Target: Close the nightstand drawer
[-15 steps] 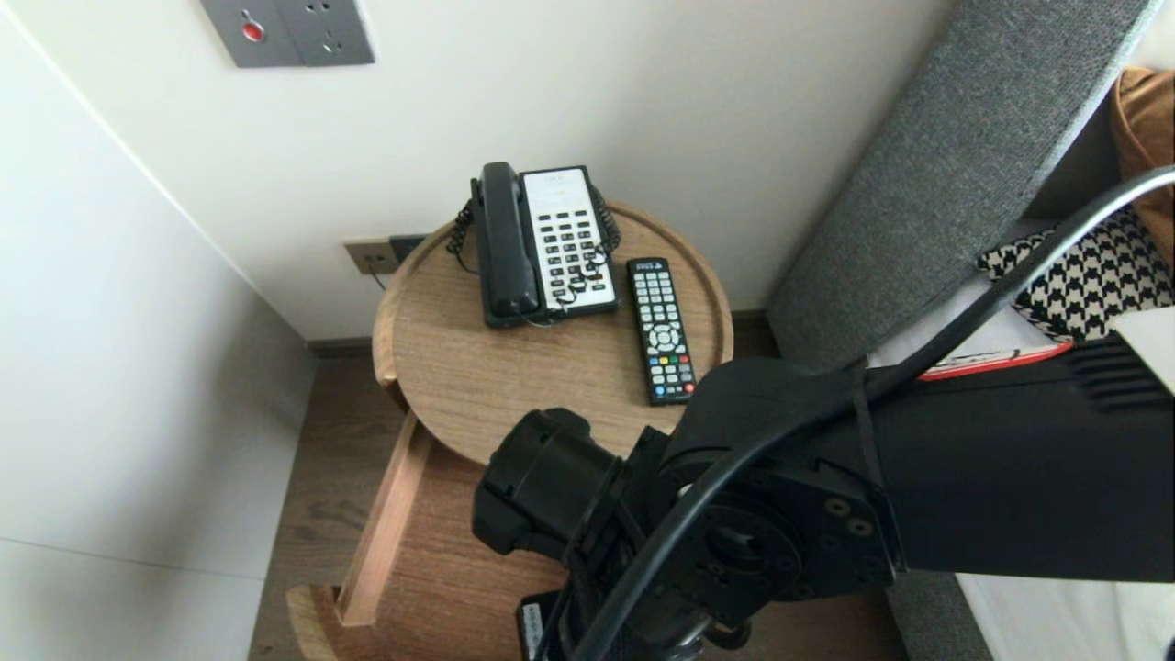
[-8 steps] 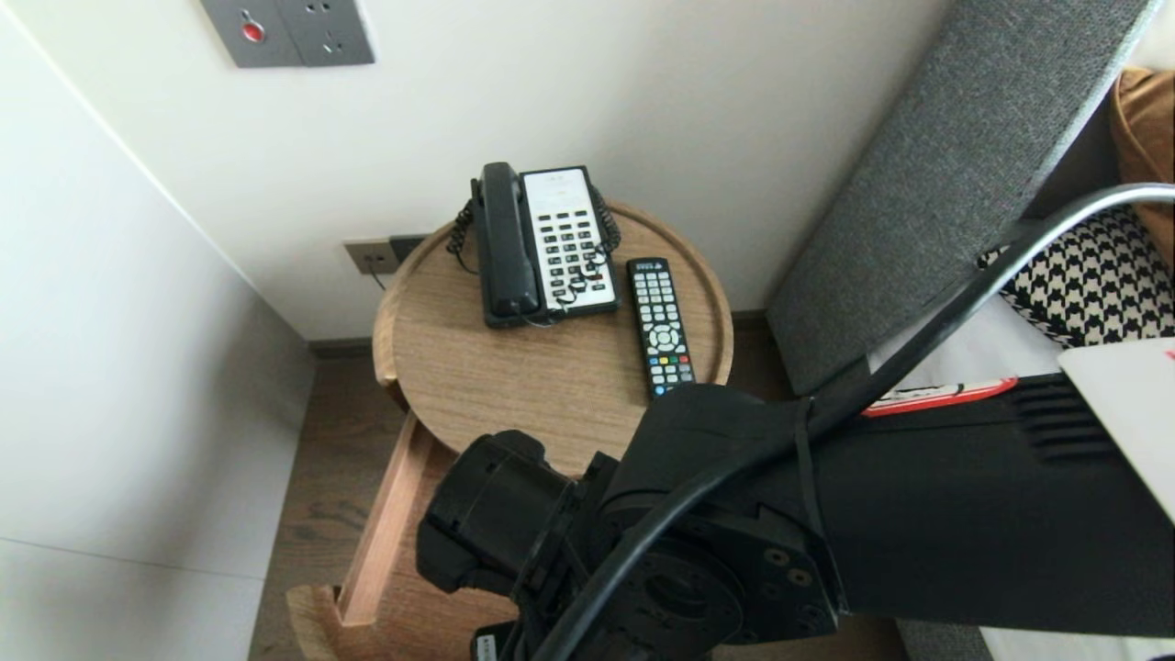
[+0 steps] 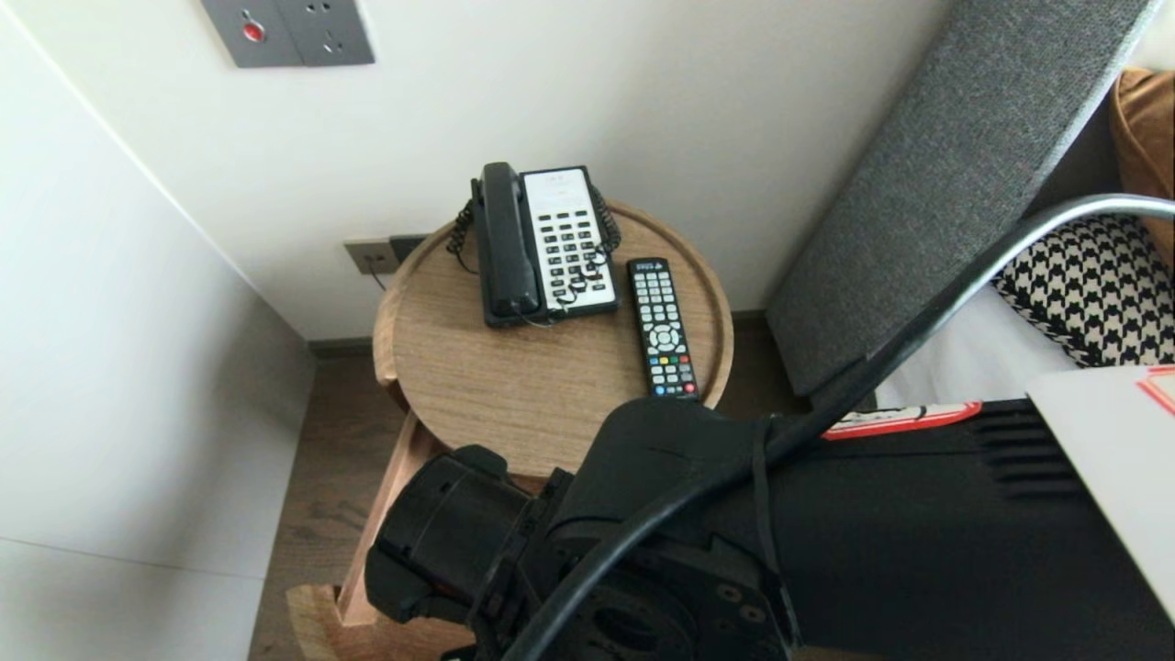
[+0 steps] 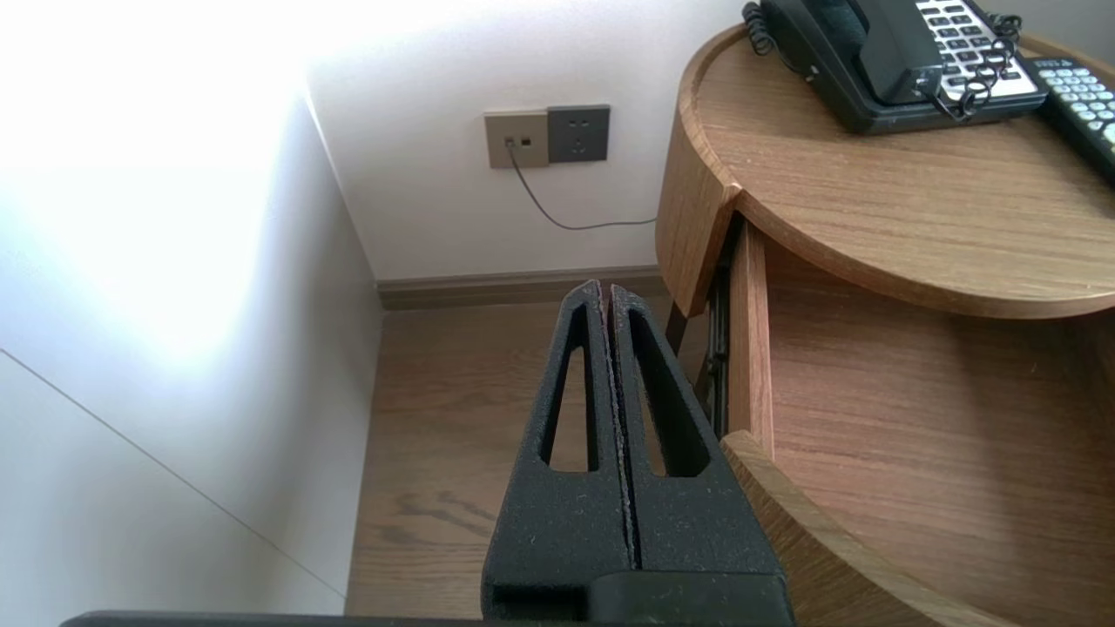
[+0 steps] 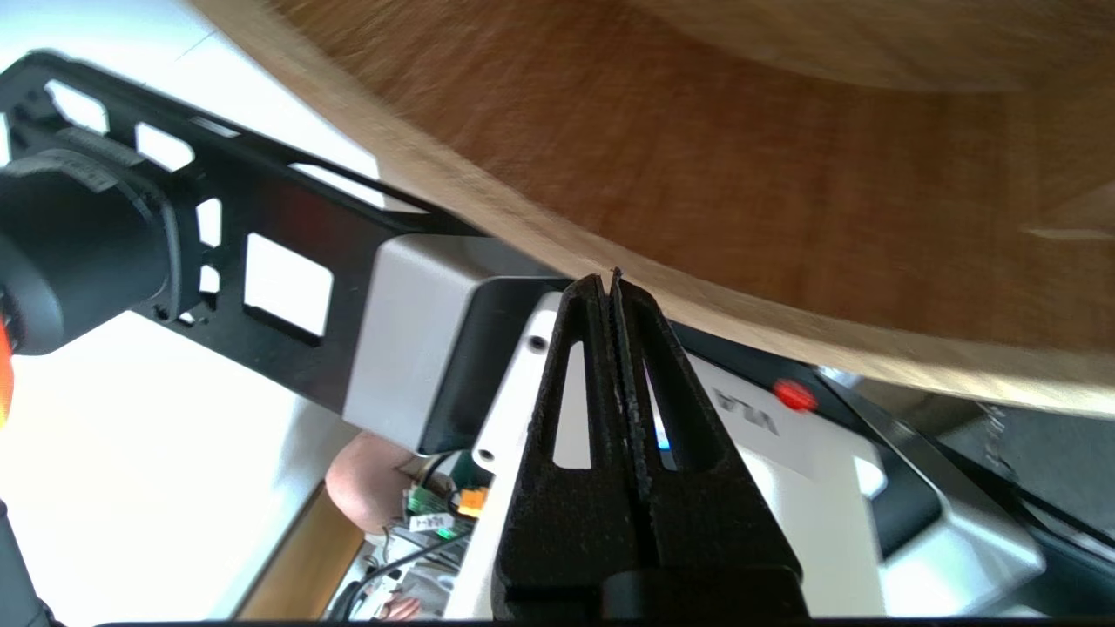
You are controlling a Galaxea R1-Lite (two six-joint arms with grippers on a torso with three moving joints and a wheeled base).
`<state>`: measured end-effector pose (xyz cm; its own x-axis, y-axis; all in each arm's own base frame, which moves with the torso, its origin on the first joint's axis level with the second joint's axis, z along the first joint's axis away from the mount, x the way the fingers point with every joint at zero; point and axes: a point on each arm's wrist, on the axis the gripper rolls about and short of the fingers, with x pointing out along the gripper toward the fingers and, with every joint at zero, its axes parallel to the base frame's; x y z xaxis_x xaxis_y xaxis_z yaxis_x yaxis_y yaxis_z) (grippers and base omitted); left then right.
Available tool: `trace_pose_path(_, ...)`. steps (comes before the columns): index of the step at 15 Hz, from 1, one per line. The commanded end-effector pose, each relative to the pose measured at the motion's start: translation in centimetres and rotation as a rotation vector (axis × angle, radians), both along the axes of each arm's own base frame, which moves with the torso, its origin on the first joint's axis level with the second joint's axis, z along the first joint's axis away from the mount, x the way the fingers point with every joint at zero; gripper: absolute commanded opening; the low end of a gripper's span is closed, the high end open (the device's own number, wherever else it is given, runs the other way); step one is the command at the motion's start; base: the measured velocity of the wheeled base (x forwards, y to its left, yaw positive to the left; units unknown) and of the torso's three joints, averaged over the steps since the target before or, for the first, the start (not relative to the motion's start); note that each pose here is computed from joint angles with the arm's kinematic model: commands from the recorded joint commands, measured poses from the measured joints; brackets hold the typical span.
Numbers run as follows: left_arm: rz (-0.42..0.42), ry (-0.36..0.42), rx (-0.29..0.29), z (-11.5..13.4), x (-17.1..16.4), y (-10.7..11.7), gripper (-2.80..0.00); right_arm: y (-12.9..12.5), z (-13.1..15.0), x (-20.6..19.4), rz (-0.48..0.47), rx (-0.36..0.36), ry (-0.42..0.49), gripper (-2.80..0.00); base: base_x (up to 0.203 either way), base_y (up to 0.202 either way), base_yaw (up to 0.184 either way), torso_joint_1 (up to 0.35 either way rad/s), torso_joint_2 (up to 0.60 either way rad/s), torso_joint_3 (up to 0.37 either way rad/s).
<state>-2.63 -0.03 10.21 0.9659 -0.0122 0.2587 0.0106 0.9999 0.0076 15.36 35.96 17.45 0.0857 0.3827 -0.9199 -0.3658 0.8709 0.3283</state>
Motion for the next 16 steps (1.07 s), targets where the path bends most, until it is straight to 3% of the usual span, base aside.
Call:
trace_pose_path(1, 0.000, 0.035, 0.000, -1.1, 0.3, 0.0, -2.80, -0.7, 0.5, 0.6, -0.027, -0.007, 0.004, -2.80, 0.000, 0.000, 0.000, 0.000, 0.00, 0.000)
trace_pose_path(6, 0.000, 0.035, 0.000, -1.1, 0.3, 0.0, -2.80, -4.7, 1.3, 2.4, -0.114, -0.032, 0.016, -2.80, 0.000, 0.000, 0.000, 0.000, 0.00, 0.000)
trace_pose_path(16, 0.000, 0.035, 0.000, -1.1, 0.3, 0.0, -2.80, -10.1, -0.2, 1.6, -0.095, -0.088, 0.154, -2.80, 0.000, 0.000, 0.000, 0.000, 0.00, 0.000)
